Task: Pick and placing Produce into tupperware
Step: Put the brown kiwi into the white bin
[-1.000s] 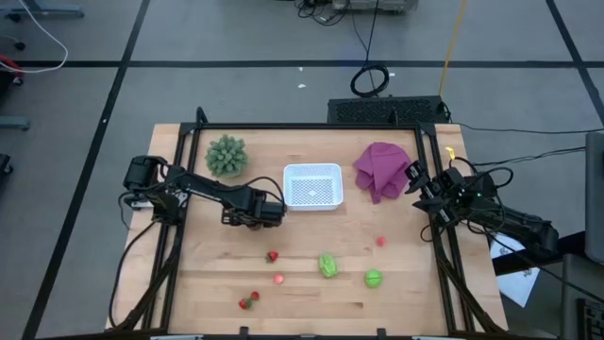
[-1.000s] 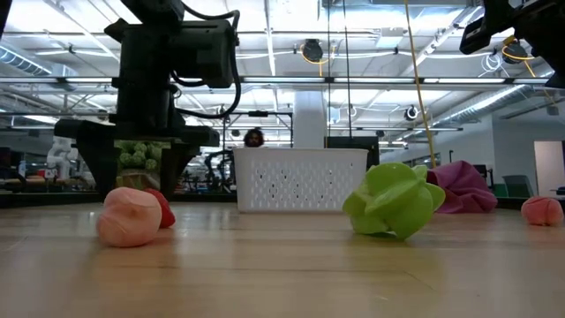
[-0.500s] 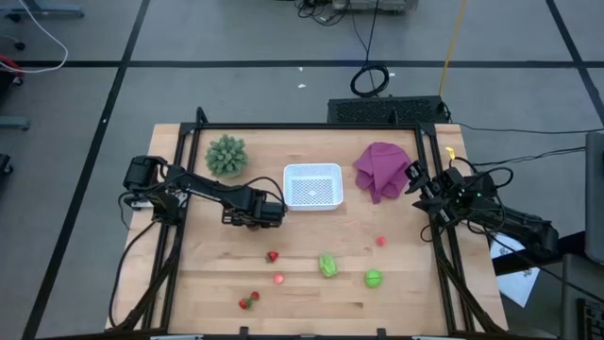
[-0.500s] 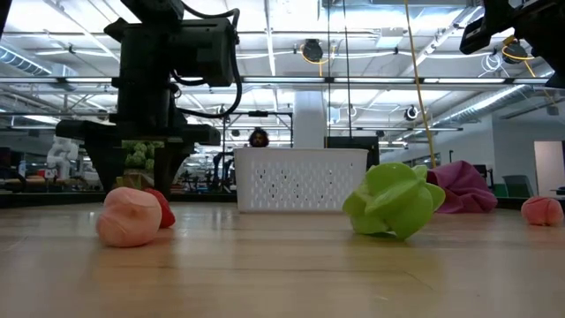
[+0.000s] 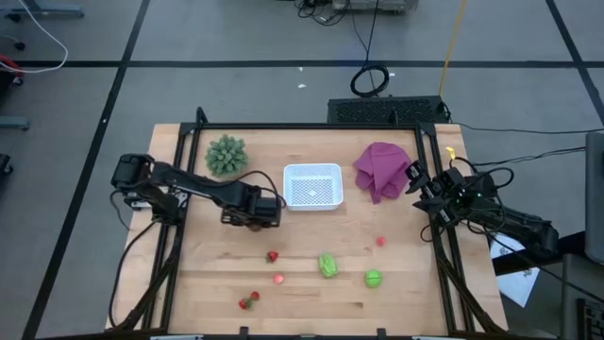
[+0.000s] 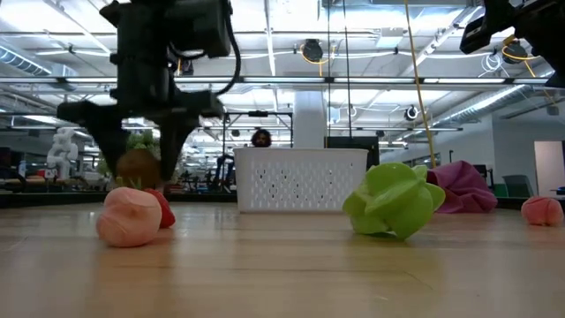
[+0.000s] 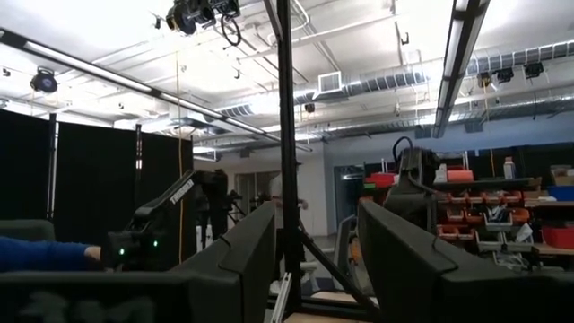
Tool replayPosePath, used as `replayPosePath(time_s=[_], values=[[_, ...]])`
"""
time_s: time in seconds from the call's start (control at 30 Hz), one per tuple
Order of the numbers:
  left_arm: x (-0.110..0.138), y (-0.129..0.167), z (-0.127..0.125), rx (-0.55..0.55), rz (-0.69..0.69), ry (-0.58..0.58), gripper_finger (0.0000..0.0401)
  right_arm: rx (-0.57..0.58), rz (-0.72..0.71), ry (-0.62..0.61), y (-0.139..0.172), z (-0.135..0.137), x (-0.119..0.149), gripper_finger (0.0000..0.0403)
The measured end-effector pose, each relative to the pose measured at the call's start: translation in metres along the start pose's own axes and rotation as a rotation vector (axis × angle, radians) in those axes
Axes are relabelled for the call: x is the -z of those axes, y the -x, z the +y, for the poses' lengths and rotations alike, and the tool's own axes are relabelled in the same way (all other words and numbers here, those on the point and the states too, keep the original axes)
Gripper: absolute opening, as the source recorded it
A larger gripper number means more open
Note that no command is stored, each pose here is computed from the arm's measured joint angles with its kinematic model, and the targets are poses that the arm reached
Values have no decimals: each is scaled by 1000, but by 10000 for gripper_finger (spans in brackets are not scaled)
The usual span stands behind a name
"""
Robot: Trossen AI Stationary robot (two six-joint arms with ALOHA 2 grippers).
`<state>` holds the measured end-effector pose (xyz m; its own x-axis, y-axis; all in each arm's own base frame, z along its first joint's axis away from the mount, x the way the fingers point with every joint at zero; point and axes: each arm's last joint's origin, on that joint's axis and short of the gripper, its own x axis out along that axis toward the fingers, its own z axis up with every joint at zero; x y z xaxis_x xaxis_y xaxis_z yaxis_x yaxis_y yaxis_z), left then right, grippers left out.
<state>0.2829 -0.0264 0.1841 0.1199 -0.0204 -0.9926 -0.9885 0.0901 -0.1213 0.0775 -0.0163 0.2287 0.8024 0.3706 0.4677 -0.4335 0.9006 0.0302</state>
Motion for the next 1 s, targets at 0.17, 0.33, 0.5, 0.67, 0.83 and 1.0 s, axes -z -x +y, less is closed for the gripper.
replayPosePath(time_s=[0.17, 0.33, 0.5, 0.67, 0.83, 1.0], values=[[3, 27, -8, 105, -7, -39, 271, 2, 3, -2, 0, 0, 0, 151], [2, 56, -24, 211, -51, -113, 271, 0, 0, 2, 0, 0, 0, 151], [-6, 91, -42, 322, -175, -232, 271, 2, 2, 3, 0, 0, 0, 151], [-24, 122, -54, 381, -378, -314, 271, 2, 2, -1, 0, 0, 0, 151], [-51, 123, -70, 443, -485, -396, 271, 3, 2, -1, 0, 0, 0, 151], [-84, 107, -84, 478, -490, -430, 271, 6, 5, -5, 0, -1, 1, 151]])
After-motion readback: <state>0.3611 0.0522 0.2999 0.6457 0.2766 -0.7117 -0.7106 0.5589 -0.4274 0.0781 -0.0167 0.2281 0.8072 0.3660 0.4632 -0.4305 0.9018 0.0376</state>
